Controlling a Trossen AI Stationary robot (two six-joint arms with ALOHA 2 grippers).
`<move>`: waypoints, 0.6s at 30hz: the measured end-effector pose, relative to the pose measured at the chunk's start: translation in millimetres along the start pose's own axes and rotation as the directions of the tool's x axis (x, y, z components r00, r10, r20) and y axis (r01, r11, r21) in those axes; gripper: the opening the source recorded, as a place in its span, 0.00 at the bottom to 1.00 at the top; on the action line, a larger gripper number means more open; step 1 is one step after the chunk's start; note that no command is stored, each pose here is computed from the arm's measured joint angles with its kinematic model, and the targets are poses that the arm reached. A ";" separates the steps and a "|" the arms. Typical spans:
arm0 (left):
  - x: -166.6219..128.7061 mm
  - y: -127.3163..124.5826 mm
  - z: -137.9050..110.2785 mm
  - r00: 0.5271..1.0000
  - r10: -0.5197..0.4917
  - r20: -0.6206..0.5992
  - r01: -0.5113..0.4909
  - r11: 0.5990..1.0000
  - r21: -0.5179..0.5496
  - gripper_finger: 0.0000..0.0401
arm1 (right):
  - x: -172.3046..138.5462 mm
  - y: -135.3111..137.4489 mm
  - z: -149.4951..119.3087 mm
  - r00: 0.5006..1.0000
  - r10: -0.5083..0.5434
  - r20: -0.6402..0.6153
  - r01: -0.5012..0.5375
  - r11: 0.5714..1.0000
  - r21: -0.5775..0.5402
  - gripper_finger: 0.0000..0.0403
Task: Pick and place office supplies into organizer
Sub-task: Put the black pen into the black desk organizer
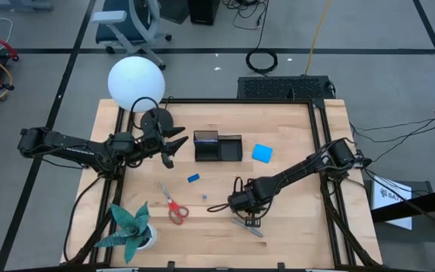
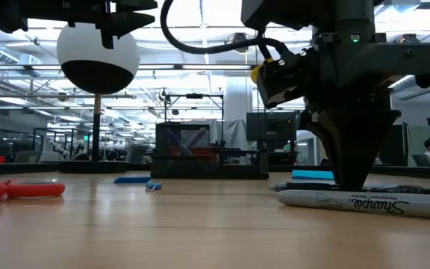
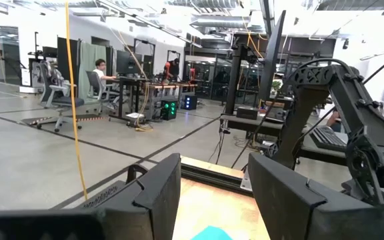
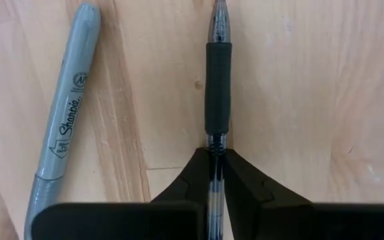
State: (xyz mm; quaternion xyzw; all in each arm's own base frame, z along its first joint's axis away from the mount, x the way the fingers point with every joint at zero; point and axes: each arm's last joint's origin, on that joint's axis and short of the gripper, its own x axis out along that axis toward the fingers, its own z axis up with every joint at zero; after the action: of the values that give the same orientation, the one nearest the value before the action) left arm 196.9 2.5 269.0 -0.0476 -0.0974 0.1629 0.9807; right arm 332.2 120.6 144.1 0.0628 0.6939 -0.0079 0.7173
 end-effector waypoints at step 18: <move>0.1 -0.3 0.0 1.000 -0.011 0.000 0.011 1.000 -0.002 0.46 | -60.1 -20.5 5.5 0.969 0.007 0.249 0.018 0.995 -0.098 0.04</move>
State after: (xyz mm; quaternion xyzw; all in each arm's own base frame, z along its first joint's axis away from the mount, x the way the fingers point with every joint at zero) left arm 197.0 2.3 269.0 -0.0480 -0.0977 0.1571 0.9816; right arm 333.4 95.2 202.5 0.0237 0.5981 0.0169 0.8009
